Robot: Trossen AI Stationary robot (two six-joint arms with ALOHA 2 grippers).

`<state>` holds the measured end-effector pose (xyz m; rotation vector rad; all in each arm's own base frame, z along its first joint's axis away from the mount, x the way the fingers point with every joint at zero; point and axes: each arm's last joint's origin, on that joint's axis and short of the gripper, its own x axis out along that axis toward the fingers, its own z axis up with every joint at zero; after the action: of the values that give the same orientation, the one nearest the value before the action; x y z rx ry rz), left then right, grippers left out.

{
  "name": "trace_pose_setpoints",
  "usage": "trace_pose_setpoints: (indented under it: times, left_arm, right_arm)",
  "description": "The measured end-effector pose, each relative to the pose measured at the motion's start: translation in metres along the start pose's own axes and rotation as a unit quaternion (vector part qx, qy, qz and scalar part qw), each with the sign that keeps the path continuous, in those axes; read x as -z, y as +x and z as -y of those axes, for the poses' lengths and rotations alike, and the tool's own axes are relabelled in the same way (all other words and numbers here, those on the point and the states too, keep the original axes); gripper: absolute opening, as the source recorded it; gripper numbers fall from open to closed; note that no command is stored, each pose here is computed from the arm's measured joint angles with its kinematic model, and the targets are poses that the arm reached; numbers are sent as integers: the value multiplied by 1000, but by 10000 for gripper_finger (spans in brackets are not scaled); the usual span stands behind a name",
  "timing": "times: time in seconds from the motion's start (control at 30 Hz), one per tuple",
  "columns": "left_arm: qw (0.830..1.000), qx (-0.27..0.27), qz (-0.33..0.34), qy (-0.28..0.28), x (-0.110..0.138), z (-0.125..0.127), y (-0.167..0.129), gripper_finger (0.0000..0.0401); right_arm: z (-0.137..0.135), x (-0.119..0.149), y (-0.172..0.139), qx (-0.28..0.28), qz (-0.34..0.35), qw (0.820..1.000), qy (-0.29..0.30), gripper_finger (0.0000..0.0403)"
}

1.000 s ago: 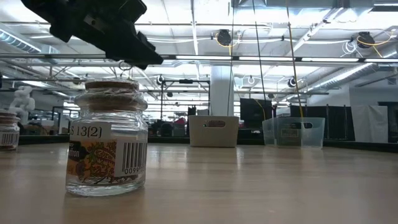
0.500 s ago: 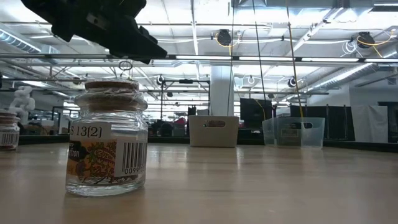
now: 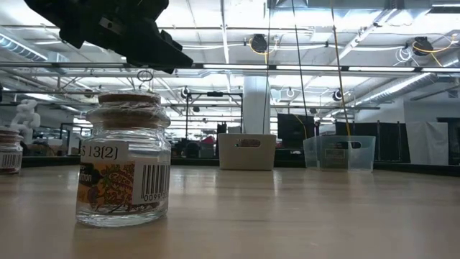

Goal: Sort spices by type
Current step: Put the brown seasoning bottle into the black bin

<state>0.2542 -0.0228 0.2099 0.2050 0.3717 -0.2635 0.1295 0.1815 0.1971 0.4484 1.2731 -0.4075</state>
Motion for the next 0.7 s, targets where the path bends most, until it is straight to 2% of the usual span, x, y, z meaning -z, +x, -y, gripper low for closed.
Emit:
trace_pose_setpoints:
  times: [0.2,0.4,0.7]
  left_arm:
    - [1000,0,0,0,0,0,0,9]
    - [1000,0,-1,0,0,0,0,9]
    - [1000,2,-2,-1,0,0,0,9]
  right_arm:
    - [-1,-6,1,-2,20,999,-28,157]
    - [-6,-12,2,-23,45,994,-95,157]
    - [-8,-12,6,-37,54,987,-146,157]
